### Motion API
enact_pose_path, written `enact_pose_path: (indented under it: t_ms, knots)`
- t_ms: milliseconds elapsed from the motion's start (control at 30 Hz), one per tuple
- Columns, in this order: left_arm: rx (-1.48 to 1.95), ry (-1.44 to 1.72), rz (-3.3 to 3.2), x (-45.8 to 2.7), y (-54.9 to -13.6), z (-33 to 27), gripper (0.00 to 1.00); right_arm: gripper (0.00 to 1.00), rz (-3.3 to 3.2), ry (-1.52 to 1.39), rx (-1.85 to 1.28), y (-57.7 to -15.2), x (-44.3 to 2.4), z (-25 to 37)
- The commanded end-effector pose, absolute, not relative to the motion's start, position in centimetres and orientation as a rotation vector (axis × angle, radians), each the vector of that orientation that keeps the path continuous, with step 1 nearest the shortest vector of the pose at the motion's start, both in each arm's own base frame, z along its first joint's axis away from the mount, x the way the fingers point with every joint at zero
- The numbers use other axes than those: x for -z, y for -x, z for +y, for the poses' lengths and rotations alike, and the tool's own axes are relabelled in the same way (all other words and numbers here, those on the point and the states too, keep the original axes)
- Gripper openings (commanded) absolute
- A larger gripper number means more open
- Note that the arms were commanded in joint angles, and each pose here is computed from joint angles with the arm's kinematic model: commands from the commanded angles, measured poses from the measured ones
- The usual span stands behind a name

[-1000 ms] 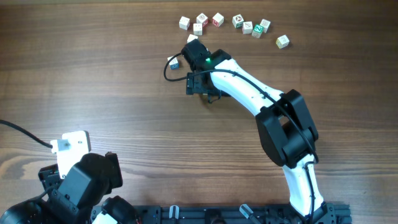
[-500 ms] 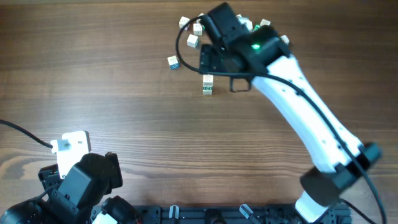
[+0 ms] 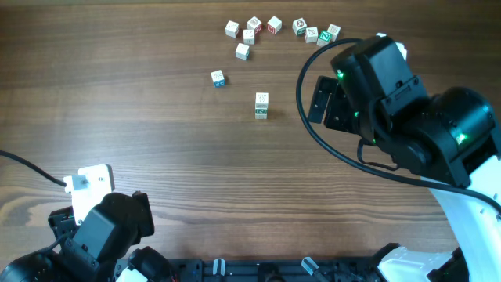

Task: Form a tower

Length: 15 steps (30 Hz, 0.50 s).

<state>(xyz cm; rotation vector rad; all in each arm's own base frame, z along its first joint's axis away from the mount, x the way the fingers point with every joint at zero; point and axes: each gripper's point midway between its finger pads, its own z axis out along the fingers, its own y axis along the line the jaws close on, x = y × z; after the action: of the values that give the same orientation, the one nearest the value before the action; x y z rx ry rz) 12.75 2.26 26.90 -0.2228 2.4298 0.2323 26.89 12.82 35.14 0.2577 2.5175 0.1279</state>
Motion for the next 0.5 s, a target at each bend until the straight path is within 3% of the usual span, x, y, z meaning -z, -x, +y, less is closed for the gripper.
enact_pose_path:
  t_ms: [0, 300, 467]
  knots:
    - [-0.232, 0.250, 2.418, -27.0, -12.8, 2.4, 1.00, 1.00, 2.501, -0.293, -0.114, -27.3, -35.3, 12.6]
    - [-0.232, 0.250, 2.418, -27.0, -12.8, 2.4, 1.00, 1.00, 2.477, -0.235, -0.066, -27.5, -35.8, 12.0]
    - [-0.232, 0.250, 2.418, -27.0, -12.8, 2.4, 1.00, 1.00, 2.278, -0.150, -0.048, -28.8, -39.9, 10.7]
